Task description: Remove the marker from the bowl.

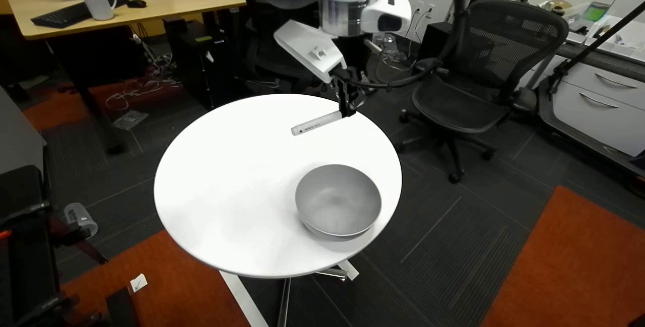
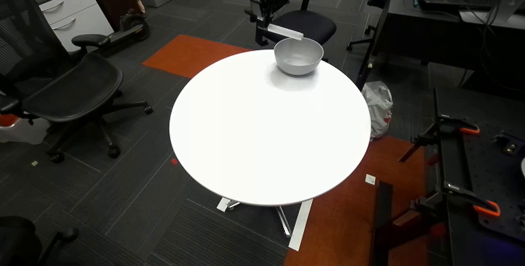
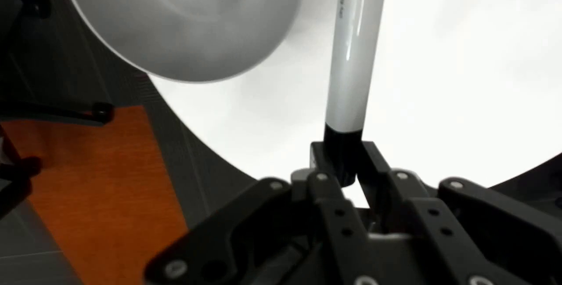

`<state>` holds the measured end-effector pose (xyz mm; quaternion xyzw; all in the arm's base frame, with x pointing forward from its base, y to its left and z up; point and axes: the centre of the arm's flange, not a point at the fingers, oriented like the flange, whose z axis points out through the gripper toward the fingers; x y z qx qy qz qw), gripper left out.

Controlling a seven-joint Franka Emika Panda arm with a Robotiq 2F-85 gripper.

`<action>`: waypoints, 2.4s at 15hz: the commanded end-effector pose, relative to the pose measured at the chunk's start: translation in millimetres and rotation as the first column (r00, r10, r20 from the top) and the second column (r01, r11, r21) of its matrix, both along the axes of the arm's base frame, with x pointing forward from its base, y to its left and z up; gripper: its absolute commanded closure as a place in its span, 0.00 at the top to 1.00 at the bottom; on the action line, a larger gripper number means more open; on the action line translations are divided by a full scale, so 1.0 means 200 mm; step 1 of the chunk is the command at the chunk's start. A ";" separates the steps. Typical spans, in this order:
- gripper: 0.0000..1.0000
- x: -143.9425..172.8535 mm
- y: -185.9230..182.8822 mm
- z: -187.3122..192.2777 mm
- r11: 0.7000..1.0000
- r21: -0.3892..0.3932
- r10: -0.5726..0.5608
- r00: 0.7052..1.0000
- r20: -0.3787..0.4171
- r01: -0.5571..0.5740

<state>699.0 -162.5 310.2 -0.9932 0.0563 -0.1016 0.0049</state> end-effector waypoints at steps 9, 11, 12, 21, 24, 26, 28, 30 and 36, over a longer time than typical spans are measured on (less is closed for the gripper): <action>0.05 0.07 0.55 -0.24 0.857 0.063 0.515 0.855 -0.057 -0.512; 0.05 0.08 0.57 -0.32 0.816 0.053 0.578 0.814 -0.051 -0.576; 0.05 0.10 0.58 -0.35 0.798 0.050 0.603 0.796 -0.051 -0.601; 0.05 0.23 0.55 -0.52 0.652 0.002 0.758 0.652 0.003 -0.758; 0.47 0.25 0.58 -0.54 0.631 -0.002 0.776 0.631 0.008 -0.776; 0.55 0.25 0.62 -0.55 0.626 -0.002 0.780 0.625 0.009 -0.780; 0.69 0.25 0.66 -0.57 0.621 0.008 0.783 0.621 0.012 -0.784; 0.84 0.25 0.69 -0.58 0.618 0.015 0.786 0.618 0.014 -0.786; 1.00 0.26 0.75 -0.59 0.612 0.024 0.791 0.612 0.017 -0.791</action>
